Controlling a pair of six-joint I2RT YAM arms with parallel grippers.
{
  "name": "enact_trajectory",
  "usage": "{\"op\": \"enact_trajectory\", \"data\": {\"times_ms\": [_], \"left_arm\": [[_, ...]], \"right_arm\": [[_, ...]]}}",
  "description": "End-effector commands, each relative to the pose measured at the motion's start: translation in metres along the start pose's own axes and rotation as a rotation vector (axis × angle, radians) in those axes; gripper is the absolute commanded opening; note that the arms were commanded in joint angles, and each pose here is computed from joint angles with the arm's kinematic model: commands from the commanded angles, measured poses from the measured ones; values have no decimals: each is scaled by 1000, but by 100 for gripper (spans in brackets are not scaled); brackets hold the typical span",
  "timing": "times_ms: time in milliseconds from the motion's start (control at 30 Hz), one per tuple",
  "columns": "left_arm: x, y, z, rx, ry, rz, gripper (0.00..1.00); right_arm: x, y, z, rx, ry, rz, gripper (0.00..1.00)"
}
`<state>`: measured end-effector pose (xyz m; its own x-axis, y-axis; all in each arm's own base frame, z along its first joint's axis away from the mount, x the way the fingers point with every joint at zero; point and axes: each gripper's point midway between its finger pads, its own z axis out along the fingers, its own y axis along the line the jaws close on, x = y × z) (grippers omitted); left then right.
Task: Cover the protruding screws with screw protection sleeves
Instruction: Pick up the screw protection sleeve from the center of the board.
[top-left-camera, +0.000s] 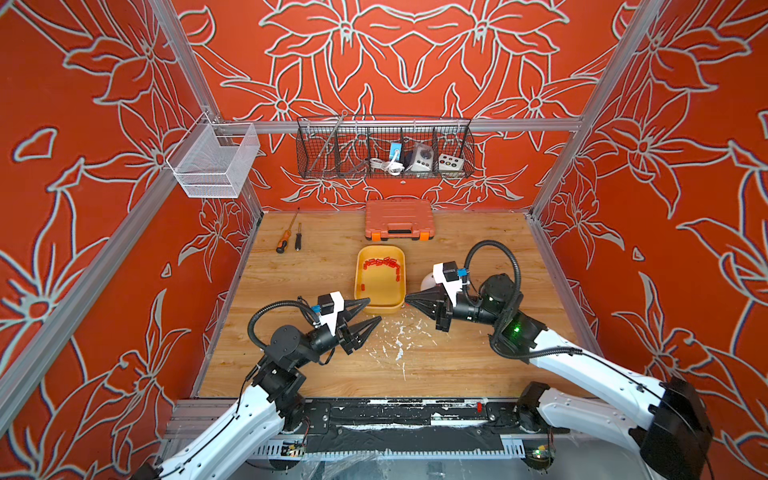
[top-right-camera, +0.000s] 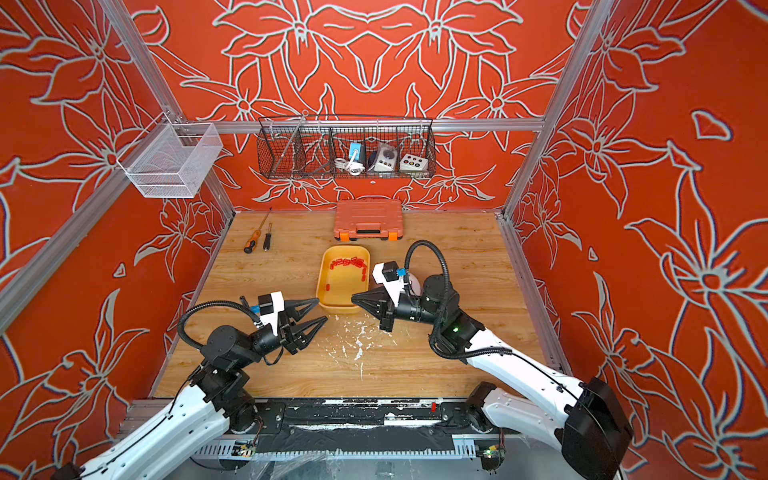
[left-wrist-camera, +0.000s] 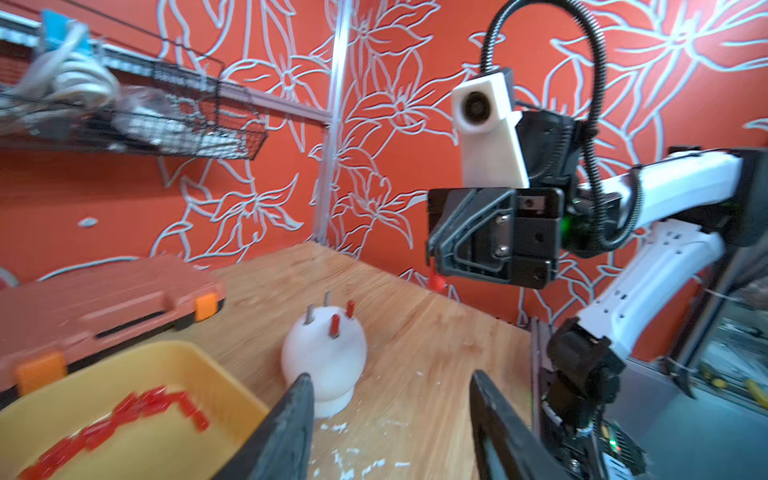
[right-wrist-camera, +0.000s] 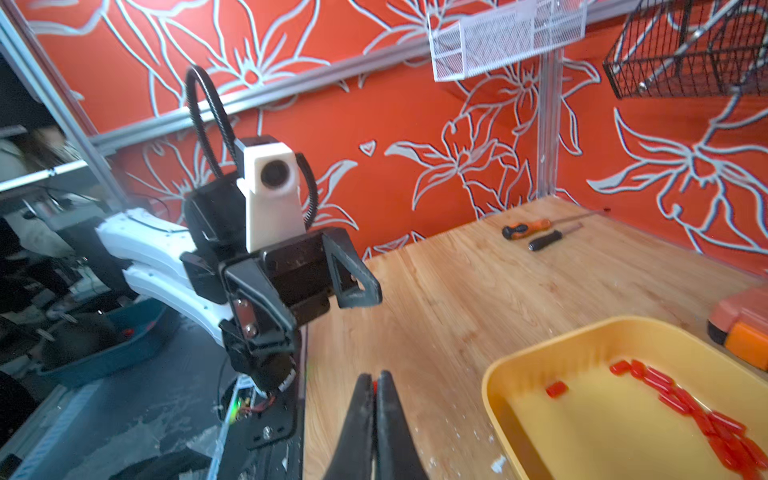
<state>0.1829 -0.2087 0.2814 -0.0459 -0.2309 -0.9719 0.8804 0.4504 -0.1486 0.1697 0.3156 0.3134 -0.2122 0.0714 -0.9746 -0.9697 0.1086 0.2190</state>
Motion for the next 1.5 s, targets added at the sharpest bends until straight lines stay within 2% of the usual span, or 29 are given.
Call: {"op": "enact_trajectory", "data": {"times_ms": [0, 100, 367, 733, 1100, 1333, 1433, 1467], "left_arm": [[-35, -43, 3, 247, -68, 74, 57], [-40, -51, 6, 304, -66, 76, 56], [-42, -62, 13, 348, -41, 110, 58], [-46, -59, 23, 328, -45, 144, 59], [-47, -66, 23, 352, -46, 160, 57], [-47, -76, 22, 385, -33, 185, 48], [-46, -75, 22, 381, -31, 187, 39], [-45, -75, 22, 379, -28, 187, 32]], "right_arm": [[-42, 28, -8, -134, -180, -1, 0], [-52, 36, -12, -179, -243, 6, 0], [-51, 43, -5, -278, -244, 29, 0], [-42, 68, 0, -403, -208, -11, 0], [-32, 79, 11, -438, -160, -20, 0], [-30, 79, 14, -431, -154, -24, 0], [-30, 79, 14, -427, -155, -27, 0], [-30, 79, 14, -425, -155, -28, 0]]}}
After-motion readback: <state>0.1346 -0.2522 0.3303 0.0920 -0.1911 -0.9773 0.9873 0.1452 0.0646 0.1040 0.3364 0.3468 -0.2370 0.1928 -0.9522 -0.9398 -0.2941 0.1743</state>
